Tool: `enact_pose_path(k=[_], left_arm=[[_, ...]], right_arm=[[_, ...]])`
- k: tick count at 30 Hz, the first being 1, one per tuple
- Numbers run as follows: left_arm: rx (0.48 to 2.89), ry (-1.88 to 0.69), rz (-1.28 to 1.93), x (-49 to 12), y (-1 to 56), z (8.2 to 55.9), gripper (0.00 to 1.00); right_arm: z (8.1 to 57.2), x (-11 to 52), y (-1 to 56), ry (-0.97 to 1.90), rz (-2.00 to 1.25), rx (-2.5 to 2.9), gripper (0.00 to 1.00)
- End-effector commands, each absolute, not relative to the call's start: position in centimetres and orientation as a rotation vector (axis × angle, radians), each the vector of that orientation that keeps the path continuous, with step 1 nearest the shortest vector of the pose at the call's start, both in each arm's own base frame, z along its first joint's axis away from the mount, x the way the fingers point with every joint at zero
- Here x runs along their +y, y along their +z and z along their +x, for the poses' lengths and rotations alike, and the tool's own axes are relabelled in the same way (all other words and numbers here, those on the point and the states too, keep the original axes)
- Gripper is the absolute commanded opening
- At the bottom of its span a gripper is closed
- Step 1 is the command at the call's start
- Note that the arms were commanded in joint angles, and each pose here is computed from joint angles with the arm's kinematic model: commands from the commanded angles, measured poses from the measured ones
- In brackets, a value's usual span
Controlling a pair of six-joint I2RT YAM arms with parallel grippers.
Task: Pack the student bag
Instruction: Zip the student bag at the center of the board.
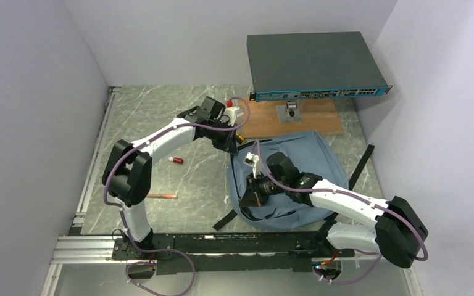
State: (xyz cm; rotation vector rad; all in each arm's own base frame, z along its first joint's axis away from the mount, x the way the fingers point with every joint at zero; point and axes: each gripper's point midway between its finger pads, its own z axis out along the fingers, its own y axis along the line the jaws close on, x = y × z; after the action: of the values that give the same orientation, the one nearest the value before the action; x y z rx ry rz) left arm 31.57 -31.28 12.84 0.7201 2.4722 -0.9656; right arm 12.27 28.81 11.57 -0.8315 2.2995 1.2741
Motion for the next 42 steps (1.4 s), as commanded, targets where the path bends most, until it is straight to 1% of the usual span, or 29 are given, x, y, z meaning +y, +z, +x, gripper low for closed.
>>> enact_pose_path(k=[1,2,3,6,7,9,11,12,14,17,20,23,25,26,28,29,30,31,34,35,36,39,42], left_arm=[[2.288,-0.726,0.665,-29.1,16.6,38.8,0.0],[2.307,-0.723,0.651,-29.0,16.7,38.6,0.0],[2.321,-0.738,0.63,-29.0,17.0,38.2,0.04],[2.384,-0.829,0.531,-28.7,16.5,35.7,0.29],[2.397,-0.86,0.5,-28.5,16.5,34.6,0.35],[2.407,-0.89,0.436,-27.8,16.8,32.6,0.45],[2.398,-0.87,0.378,-26.6,17.0,31.0,0.7],[2.399,-0.85,0.344,-25.8,17.0,30.2,0.76],[2.411,-0.847,0.282,-24.7,16.8,28.5,0.78],[2.42,-0.941,0.205,-25.0,16.2,25.4,0.8],[2.399,-1.098,0.169,-27.8,16.2,22.4,0.83],[2.375,-1.177,0.16,-29.7,16.0,21.4,0.84],[2.385,-1.17,0.169,-30.4,15.6,21.4,0.82],[2.396,-1.158,0.181,-30.6,15.2,21.5,0.8],[2.425,-1.114,0.204,-30.6,14.3,21.8,0.74],[2.442,-1.077,0.209,-30.4,13.9,22.0,0.68],[2.443,-1.034,0.219,-30.1,13.6,22.5,0.59],[2.443,-0.987,0.226,-29.8,13.4,23.0,0.47],[2.43,-0.875,0.241,-28.5,13.2,24.8,0.22],[2.426,-0.847,0.235,-28.1,13.5,25.5,0.09],[2.429,-0.812,0.225,-27.5,13.3,26.0,0.0],[2.416,-0.76,0.208,-25.9,13.3,27.3,0.0],[2.394,-0.726,0.193,-24.4,13.3,28.2,0.0]], right_arm=[[9.3,28.1,10.4,1.346,-0.851,2.374,0.0],[9.6,28.0,10.5,1.326,-0.836,2.374,0.0],[9.9,28.0,10.6,1.305,-0.828,2.372,0.0],[11.1,28.6,11.6,1.276,-0.807,2.347,0.0],[11.6,28.9,11.8,1.27,-0.795,2.343,0.0],[12.1,29.5,12.3,1.276,-0.789,2.331,0.0],[12.4,30.0,12.7,1.282,-0.799,2.325,0.0],[12.5,30.1,12.7,1.279,-0.804,2.327,0.0],[12.6,30.2,12.8,1.27,-0.82,2.33,0.0],[12.7,30.1,12.8,1.251,-0.834,2.342,0.0],[12.5,30.0,12.9,1.252,-0.841,2.343,0.0],[12.5,29.9,13.1,1.256,-0.84,2.343,0.0],[12.4,29.9,13.2,1.258,-0.839,2.346,0.0],[12.4,29.8,13.2,1.257,-0.838,2.348,0.0],[12.3,29.7,13.4,1.254,-0.839,2.349,0.0],[12.3,29.6,13.5,1.25,-0.84,2.35,0.0],[12.3,29.5,13.6,1.243,-0.839,2.352,0.0],[12.2,29.3,13.5,1.233,-0.838,2.363,0.0],[12.0,28.5,12.8,1.195,-0.8,2.408,0.0],[11.8,28.3,12.5,1.194,-0.773,2.425,0.0],[11.5,28.0,12.1,1.197,-0.745,2.442,0.0],[10.6,27.0,11.4,1.201,-0.652,2.495,0.0],[9.8,25.2,10.4,1.124,-0.579,2.575,0.0]])
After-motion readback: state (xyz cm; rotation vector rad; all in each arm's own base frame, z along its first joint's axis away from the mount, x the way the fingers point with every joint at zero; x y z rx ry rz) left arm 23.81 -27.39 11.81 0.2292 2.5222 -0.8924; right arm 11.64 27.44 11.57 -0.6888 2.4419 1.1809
